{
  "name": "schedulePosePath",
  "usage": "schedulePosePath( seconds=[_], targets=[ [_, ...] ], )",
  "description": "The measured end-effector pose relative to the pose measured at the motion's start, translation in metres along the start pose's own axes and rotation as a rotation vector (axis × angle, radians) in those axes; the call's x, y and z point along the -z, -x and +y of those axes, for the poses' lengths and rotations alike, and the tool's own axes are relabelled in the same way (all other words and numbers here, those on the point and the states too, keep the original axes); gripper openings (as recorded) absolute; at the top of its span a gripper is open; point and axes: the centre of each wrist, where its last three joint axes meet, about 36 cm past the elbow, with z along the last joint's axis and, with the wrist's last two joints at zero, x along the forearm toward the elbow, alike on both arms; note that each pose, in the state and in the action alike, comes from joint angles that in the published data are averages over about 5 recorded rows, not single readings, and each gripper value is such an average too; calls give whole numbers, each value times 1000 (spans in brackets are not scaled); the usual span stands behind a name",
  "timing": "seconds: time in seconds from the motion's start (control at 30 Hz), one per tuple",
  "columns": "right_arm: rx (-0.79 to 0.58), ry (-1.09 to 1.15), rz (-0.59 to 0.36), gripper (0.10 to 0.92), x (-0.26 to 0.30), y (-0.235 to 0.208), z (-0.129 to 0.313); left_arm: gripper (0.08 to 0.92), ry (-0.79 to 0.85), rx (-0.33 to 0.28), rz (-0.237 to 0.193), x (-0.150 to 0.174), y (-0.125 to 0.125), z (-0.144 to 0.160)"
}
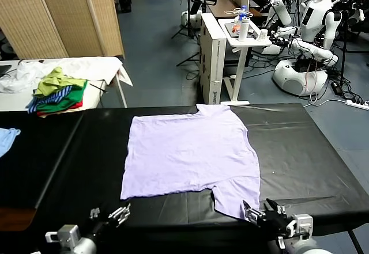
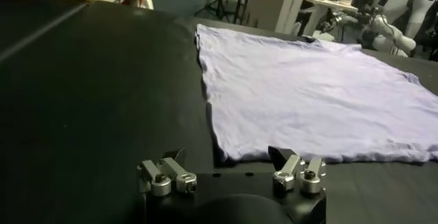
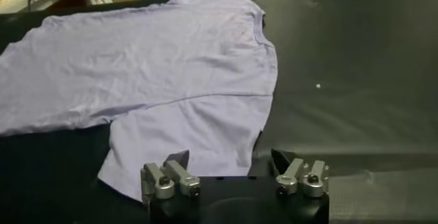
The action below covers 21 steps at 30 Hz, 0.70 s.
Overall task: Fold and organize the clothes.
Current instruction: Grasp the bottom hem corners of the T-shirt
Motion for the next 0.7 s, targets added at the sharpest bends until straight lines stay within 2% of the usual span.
schedulePosePath(
  seconds=[0.13, 0.27, 0.37, 0.43, 0.6, 0.7],
  targets=[
    [-2, 3, 2, 554, -1, 1, -1, 622, -2, 0, -1, -1, 1, 0],
    [-2, 5, 3, 542, -2, 2, -1, 371, 0, 6, 3, -3, 2, 0],
    [-2, 6, 3, 511, -2, 3, -1, 262, 1, 12, 10, -6, 2, 0],
    [-2, 6, 4, 455, -2, 3, -1, 242, 1, 14, 14, -8, 1, -1],
    [2, 7, 4, 190, -1, -2, 1, 210, -1, 15, 18, -9, 1, -2],
    [-2, 4, -1, 140, 1, -8, 1, 168, -2, 15, 17, -9, 1, -3]
  ],
)
